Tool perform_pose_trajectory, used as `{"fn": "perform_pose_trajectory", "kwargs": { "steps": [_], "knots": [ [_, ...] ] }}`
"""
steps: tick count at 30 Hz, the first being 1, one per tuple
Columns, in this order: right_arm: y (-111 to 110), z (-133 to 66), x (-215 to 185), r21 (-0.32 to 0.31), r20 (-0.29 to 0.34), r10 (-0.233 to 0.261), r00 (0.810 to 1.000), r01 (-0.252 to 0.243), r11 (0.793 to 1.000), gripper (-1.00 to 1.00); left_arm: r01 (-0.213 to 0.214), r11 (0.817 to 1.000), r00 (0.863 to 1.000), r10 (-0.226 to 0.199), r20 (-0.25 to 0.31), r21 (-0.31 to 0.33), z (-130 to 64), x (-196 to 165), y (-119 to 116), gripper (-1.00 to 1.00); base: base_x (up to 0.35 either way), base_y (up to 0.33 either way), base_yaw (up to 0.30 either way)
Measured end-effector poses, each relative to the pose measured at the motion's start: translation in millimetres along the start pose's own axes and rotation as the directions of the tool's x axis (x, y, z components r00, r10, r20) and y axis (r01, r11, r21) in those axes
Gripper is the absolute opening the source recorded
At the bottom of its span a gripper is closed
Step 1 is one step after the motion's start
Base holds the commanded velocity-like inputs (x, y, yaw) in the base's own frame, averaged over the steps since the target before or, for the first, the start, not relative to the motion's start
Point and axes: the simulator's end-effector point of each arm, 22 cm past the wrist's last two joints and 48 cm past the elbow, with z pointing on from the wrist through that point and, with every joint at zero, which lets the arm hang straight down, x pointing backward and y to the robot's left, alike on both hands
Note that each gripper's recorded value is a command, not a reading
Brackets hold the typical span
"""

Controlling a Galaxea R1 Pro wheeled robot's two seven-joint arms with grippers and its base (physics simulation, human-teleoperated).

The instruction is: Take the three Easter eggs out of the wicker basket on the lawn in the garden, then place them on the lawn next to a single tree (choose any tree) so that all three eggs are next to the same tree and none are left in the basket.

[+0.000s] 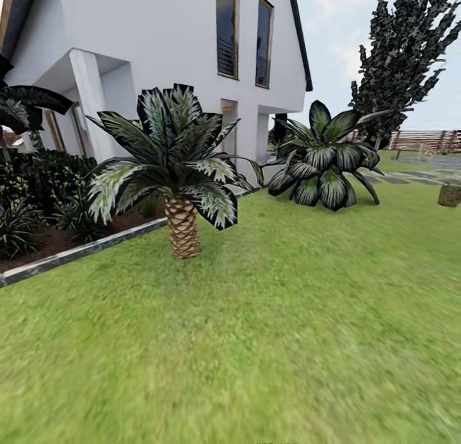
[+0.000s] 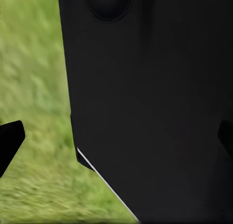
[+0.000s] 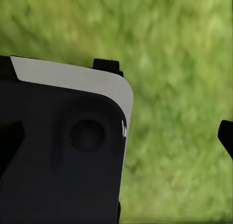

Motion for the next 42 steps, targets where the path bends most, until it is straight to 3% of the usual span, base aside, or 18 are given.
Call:
{"fn": "perform_pose_trajectory", "kwargs": {
  "steps": [42],
  "knots": [
    [-0.2, 0.0, 0.0, 0.000, 0.000, 0.003, 1.000, -0.003, 1.000, 1.00, 0.006, 1.000, 1.000, -0.006, 0.009, -0.007, 0.0, -3.3, 4.9, 1.00, 0.000, 0.000, -0.270]
  ]
}}
